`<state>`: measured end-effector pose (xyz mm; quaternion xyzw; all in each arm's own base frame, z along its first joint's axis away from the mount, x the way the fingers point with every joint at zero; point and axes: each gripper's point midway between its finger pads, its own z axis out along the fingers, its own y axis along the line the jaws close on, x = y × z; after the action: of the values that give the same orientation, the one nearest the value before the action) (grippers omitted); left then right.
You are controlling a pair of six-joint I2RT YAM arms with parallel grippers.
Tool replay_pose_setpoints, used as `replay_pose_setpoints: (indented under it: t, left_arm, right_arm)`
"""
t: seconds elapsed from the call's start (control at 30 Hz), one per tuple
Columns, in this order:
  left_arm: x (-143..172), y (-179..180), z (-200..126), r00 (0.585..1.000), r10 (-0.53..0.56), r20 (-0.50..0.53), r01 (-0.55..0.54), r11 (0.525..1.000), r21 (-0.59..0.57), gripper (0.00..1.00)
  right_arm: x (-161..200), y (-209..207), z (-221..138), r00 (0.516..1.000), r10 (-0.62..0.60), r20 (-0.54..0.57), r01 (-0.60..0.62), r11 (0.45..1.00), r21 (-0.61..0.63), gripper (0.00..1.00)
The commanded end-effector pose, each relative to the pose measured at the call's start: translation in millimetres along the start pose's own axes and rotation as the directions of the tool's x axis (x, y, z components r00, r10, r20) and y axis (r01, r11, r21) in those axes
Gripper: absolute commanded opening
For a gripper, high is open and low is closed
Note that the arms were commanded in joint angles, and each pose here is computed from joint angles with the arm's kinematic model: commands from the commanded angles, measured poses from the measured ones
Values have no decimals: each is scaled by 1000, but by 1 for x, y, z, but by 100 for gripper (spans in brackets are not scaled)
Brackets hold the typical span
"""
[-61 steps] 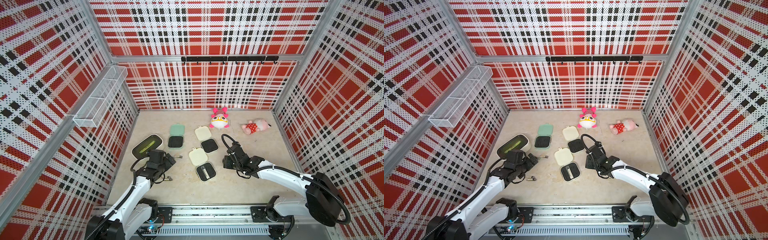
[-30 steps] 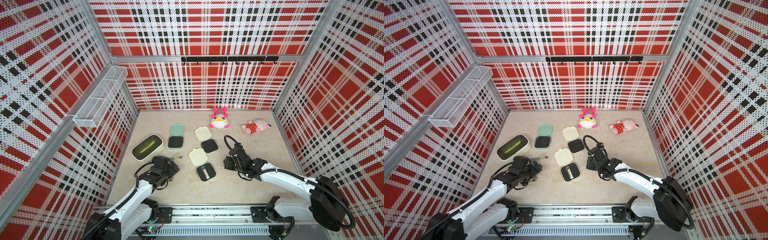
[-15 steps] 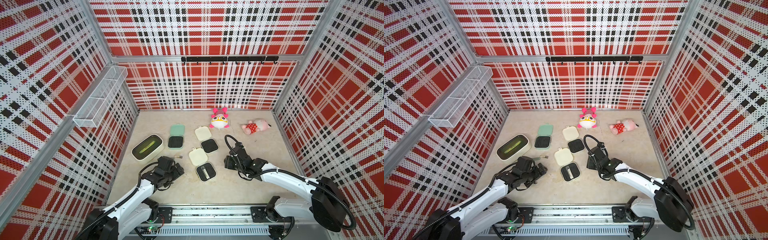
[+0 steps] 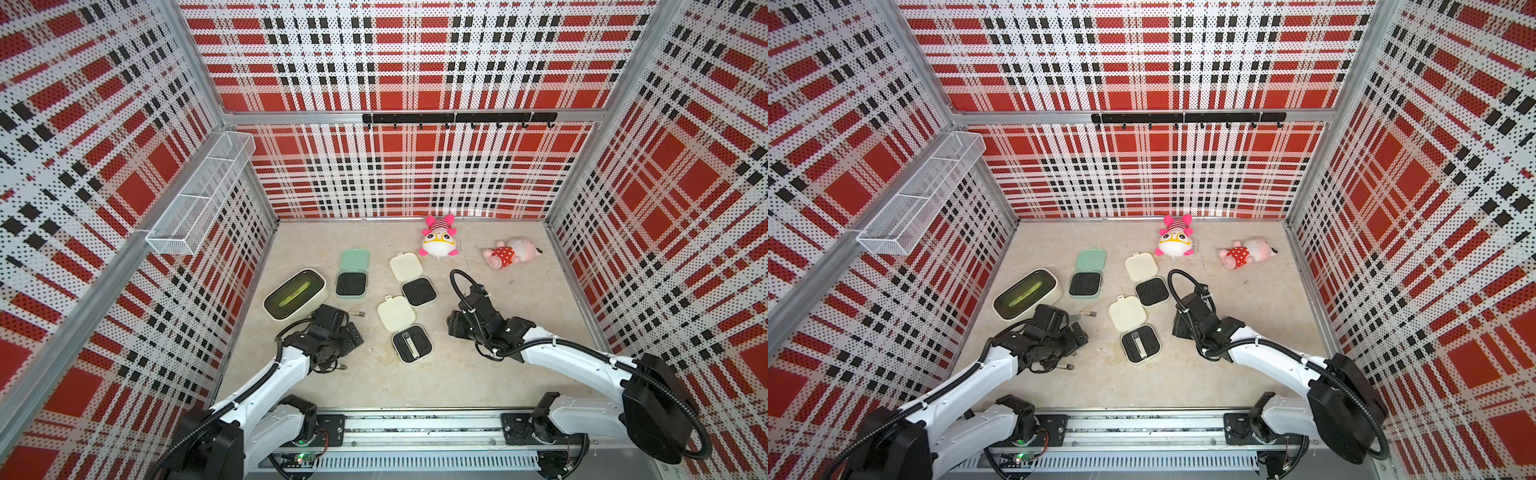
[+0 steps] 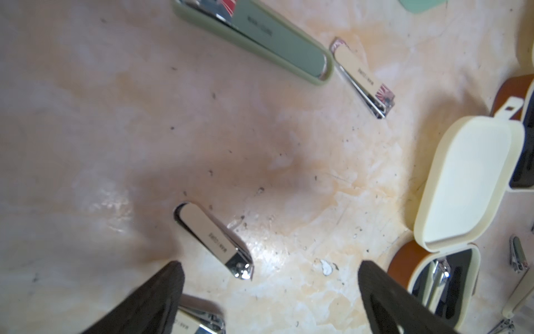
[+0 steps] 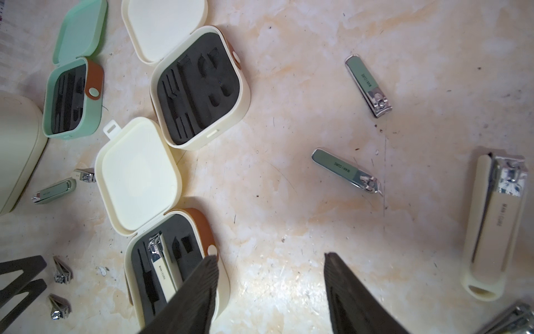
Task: Organize nail clipper sets
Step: Pick up the nail clipper from the center of the board.
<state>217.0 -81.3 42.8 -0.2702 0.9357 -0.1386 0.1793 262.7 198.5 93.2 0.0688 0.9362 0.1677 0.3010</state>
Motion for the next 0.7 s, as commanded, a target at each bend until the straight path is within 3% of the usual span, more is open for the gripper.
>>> replay_pose_setpoints:
  t: [0.0, 0.57, 0.67]
  left_arm:
    - [-10, 3, -6, 999, 23, 29, -22, 999, -26, 98]
    - [-5, 1, 14, 1000, 2, -9, -2, 1000, -25, 100]
    - [-3, 3, 17, 1000, 8, -17, -9, 999, -31, 92]
  right_arm:
    - [-3, 5, -2, 1000, 11, 19, -11, 1000, -18, 62]
    - [-1, 3, -4, 999, 25, 28, -24, 999, -29, 63]
    - [0, 2, -5, 999, 25, 26, -24, 999, -26, 63]
